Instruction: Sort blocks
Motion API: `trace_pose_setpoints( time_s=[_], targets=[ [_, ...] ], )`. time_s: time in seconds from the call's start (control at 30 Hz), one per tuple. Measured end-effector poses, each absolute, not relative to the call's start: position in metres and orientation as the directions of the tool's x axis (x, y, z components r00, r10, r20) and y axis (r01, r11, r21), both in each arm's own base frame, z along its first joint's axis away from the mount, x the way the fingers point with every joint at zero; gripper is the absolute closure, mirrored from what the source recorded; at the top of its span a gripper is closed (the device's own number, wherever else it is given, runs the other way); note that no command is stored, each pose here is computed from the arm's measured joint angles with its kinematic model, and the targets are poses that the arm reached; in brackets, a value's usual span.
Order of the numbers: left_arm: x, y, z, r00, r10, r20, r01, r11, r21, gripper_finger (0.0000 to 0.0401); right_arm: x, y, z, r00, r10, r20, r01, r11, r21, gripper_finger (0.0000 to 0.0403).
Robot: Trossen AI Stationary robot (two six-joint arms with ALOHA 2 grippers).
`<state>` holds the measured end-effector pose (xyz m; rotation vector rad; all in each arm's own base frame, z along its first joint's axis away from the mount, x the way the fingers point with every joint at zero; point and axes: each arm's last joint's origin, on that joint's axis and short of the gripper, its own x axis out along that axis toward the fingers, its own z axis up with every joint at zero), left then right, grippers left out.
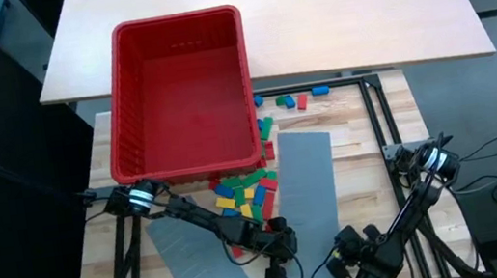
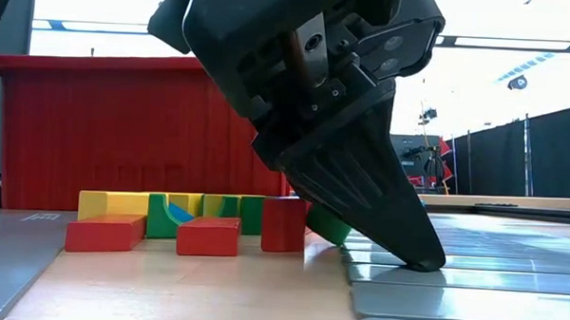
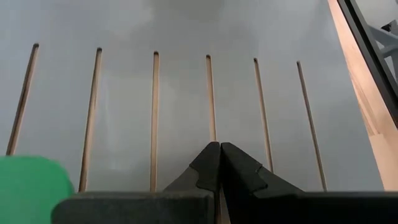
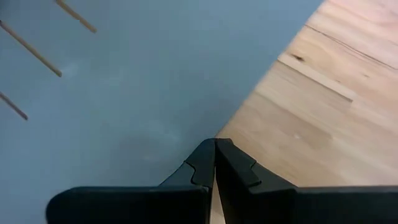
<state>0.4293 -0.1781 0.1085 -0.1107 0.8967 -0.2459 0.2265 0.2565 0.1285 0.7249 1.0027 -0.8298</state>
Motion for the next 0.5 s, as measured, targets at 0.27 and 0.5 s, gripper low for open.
trace_pose_setpoints(
  time_s=[0.27, 0.5],
  targets=[
    [0.429, -0.178, 0.109, 0.599, -0.258, -0.758, 0.166, 0.966, -0.198, 0.0401, 0.229, 0.257, 0.131, 0.355, -0.269, -0.895, 0.857, 0.476, 0.197, 0.0403],
    [0.431, -0.178, 0.109, 0.614, -0.257, -0.747, 0.165, 0.966, -0.197, 0.0401, 0.244, 0.257, 0.142, 0.556, -0.311, -0.771, 0.799, 0.456, 0.393, 0.0402]
  ],
)
